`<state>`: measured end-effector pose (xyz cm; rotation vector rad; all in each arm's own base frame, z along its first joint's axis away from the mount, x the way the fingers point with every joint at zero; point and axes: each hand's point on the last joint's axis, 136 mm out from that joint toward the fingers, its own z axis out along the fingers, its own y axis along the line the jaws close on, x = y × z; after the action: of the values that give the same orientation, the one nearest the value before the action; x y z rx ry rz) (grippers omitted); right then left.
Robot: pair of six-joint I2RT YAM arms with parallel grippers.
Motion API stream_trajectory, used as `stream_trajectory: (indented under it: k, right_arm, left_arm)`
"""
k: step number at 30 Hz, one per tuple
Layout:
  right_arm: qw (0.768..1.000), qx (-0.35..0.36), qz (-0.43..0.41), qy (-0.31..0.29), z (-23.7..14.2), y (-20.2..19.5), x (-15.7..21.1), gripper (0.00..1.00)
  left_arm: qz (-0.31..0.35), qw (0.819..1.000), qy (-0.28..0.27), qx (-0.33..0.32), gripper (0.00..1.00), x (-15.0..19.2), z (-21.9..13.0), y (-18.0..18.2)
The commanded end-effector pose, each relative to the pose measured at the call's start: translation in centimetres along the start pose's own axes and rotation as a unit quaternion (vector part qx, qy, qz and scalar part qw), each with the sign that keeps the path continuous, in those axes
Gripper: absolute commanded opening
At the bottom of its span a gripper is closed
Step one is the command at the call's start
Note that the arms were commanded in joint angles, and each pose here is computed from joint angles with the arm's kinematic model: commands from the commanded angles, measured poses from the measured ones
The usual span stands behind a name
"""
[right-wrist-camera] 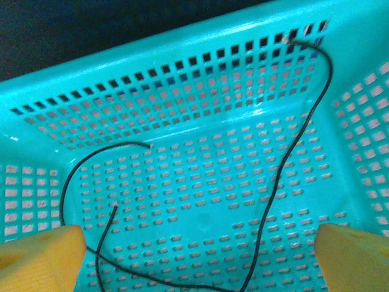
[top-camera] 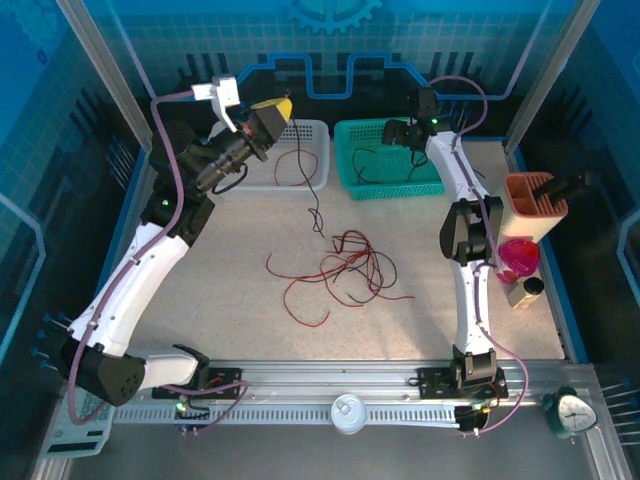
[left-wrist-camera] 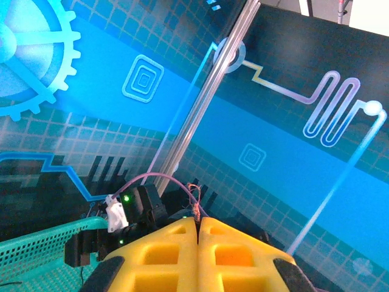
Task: Untangle the cables
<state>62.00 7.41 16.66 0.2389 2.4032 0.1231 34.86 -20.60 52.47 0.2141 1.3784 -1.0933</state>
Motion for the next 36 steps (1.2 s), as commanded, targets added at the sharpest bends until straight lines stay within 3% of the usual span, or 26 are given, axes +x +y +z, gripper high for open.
stream_trajectory:
  k: [1,8,14,17,21,27,36]
  right_arm:
    - [0.997,-0.069,-0.002,-0.016,-3.1,2.2,-1.6,0.93]
    - [0.982,-0.164,-0.032,-0.090,-12.2,7.8,-4.1,0.87]
    - [0.968,-0.205,-0.023,-0.143,-18.9,8.9,-4.4,0.84]
    - [0.968,-0.191,-0.018,-0.161,-20.1,8.0,-3.7,0.82]
    - [0.977,-0.147,0.004,-0.154,-18.8,5.0,-2.6,0.78]
    - [0.968,-0.221,0.013,-0.118,-19.4,6.2,0.5,0.72]
    - [0.926,-0.356,-0.024,-0.124,-27.2,10.9,5.5,0.72]
  left_arm:
    - [0.004,1.000,-0.012,0.017,0.00,-0.5,-0.3,-1.1]
    - [-0.001,1.000,-0.013,0.021,0.00,-0.1,-0.2,-1.0]
    - [-0.008,0.999,-0.013,0.031,0.00,0.2,0.1,-1.1]
    - [-0.010,0.999,-0.015,0.037,0.00,0.0,0.3,-1.4]
    - [-0.011,0.999,-0.013,0.042,0.00,-0.1,0.6,-1.5]
    - [-0.013,0.999,-0.016,0.040,0.00,-0.2,0.7,-1.5]
    - [-0.014,0.999,-0.014,0.028,0.00,0.3,1.0,-0.7]
